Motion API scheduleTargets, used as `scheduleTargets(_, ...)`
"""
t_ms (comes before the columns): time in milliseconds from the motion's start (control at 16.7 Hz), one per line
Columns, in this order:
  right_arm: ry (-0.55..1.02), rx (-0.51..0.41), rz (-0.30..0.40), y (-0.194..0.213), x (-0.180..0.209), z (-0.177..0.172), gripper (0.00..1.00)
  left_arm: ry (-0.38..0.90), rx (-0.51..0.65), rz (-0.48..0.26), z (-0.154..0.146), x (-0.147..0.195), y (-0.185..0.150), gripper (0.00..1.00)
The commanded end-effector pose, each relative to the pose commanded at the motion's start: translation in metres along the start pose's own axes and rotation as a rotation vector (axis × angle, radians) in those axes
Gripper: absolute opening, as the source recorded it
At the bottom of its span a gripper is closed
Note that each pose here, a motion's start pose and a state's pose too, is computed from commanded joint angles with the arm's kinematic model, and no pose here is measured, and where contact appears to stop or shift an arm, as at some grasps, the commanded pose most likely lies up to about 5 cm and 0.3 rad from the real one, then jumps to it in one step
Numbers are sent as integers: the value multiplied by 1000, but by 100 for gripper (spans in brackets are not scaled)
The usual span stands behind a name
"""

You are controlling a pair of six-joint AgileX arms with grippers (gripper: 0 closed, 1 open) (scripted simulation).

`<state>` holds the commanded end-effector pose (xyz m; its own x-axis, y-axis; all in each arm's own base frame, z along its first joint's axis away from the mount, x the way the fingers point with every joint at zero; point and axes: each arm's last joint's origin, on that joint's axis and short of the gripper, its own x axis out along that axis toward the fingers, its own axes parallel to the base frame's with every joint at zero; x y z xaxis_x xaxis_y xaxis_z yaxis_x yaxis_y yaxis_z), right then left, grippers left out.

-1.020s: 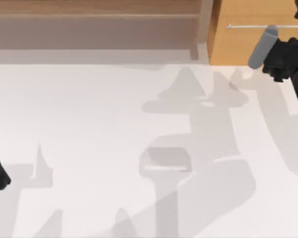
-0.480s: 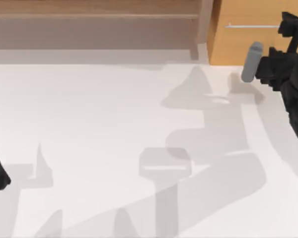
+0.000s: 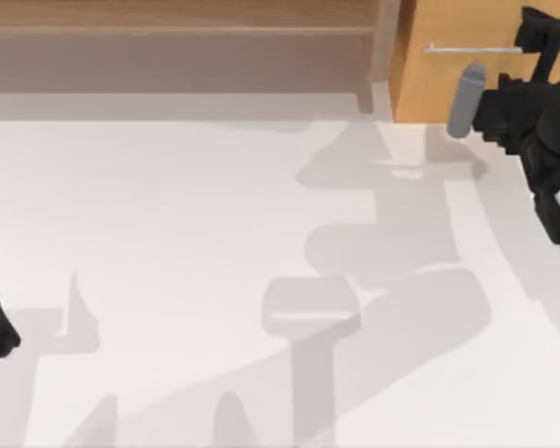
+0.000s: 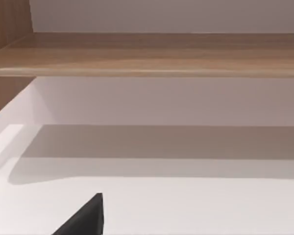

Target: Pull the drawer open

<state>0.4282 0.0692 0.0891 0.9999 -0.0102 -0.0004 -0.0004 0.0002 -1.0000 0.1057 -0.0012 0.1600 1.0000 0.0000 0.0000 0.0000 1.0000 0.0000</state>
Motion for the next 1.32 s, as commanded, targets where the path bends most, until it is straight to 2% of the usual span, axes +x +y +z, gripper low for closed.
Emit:
scheduleTargets(300, 0, 0, 0, 0, 3, 0, 100, 0, 0, 0, 0, 0, 0, 100)
scheduleTargets(1080, 0, 0, 0, 0, 3, 0, 2, 0, 0, 0, 0, 0, 0, 100)
scheduleTargets(1320, 0, 0, 0, 0, 3, 0, 0, 0, 0, 0, 0, 0, 0, 100)
